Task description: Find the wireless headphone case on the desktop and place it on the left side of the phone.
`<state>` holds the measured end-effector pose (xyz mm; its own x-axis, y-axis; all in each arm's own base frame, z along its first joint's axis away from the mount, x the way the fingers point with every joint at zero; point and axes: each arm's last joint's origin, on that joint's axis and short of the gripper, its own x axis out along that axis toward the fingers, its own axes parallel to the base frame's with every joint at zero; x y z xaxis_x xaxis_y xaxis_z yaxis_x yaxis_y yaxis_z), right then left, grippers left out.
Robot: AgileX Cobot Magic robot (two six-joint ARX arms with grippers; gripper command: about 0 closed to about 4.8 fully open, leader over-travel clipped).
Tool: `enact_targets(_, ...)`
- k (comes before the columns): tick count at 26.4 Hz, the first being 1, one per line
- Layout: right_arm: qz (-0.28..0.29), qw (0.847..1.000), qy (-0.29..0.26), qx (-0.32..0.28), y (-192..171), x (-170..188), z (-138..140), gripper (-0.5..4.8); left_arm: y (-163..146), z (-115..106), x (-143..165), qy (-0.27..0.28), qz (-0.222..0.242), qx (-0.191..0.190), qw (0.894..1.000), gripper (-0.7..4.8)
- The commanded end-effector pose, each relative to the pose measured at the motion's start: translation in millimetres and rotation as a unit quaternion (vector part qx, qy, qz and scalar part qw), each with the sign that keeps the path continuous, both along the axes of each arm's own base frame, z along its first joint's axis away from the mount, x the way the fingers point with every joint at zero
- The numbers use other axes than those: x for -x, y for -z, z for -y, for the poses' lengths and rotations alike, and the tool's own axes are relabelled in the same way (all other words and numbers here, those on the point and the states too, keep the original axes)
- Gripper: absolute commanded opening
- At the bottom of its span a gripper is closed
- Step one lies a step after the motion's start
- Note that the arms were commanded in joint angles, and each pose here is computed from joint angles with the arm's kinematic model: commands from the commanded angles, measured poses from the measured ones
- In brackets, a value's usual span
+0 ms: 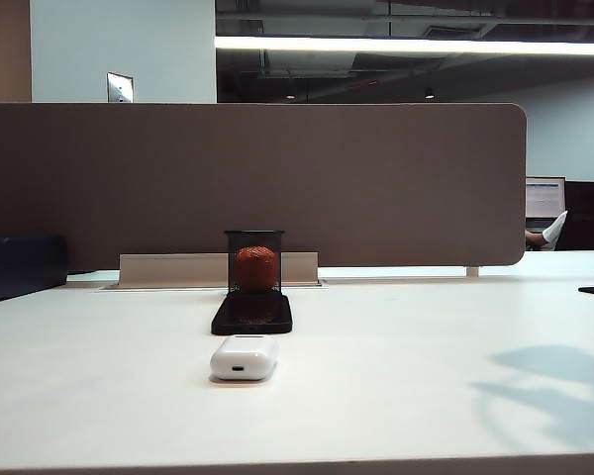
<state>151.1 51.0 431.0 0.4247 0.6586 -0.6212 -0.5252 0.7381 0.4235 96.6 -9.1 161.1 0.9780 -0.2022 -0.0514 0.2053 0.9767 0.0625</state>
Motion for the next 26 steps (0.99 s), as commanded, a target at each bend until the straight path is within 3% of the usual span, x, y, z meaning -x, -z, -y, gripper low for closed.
enact_targets(1,-0.005,1.0,-0.01,0.003,2,-4,-4,3.07,-2,0,0,0.003,0.008,0.0,1.0,-0.05)
enact_targets(9,-0.028,0.998,-0.041,0.031,12,-16,-24,3.58,-2,0,0,0.003,0.008,0.0,1.0,-0.05)
enact_targets(13,-0.029,0.997,-0.041,0.061,19,-27,-35,4.36,-2,0,0,0.003,0.008,0.0,1.0,-0.05)
enact_targets(26,-0.06,0.997,-0.027,0.031,78,-51,-61,4.36,-2,0,0,0.003,0.008,0.0,1.0,-0.05)
